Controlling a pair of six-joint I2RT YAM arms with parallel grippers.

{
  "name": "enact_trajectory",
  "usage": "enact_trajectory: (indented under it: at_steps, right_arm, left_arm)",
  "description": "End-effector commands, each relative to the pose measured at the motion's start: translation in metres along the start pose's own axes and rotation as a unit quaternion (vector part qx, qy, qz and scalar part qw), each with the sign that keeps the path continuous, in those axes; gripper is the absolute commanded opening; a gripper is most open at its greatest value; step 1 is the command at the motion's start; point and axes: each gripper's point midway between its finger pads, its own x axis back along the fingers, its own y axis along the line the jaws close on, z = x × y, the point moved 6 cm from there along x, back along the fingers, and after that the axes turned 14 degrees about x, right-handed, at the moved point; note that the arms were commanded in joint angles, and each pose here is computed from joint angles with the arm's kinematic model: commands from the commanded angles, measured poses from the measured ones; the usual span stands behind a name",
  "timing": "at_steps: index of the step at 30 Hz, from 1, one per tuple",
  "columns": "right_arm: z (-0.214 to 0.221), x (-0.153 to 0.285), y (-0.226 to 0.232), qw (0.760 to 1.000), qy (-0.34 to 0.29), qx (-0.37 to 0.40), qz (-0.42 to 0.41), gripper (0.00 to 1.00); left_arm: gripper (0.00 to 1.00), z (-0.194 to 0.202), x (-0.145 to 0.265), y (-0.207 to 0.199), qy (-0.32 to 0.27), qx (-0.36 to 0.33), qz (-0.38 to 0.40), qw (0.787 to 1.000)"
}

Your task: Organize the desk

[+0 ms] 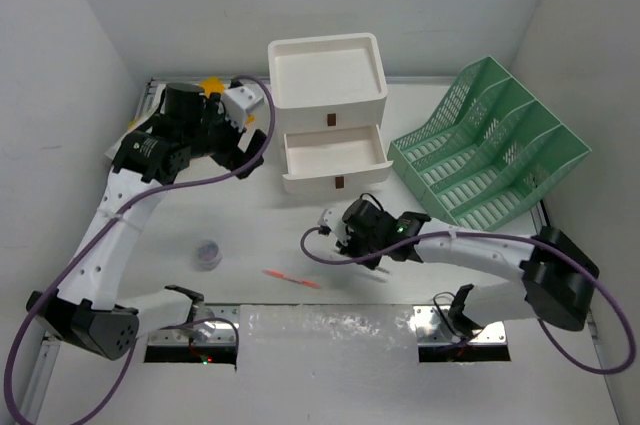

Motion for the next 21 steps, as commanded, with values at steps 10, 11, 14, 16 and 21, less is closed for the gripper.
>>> enact_trajectory:
  at_steps: [10,11,14,16,21]
  right_arm:
    - [-0.175,0.135,-0.104,0.916,-0.179,0.253,0.255,0.0]
    - [-0.18,0.131,-0.114,0.919,-0.173,0.254,0.245,0.0]
    - [-0.182,0.111,-0.162,0.941,-0.149,0.227,0.2,0.0]
    - [-0.19,0.102,-0.172,0.94,-0.138,0.24,0.199,0.0]
    - [-0.199,0.074,-0.2,0.946,-0.114,0.228,0.199,0.28]
  left_arm:
    - [0.86,0.064,0.036,-0.005,0.067,-0.097,0.007,0.993]
    - [0.86,0.066,0.04,-0.008,0.067,-0.104,0.015,0.992]
    - [0.88,0.079,0.054,-0.028,0.088,-0.111,0.09,0.986]
    - [0.89,0.081,0.059,-0.033,0.089,-0.125,0.113,0.982]
    - [0.95,0.106,0.051,-0.034,0.116,-0.151,0.144,0.971]
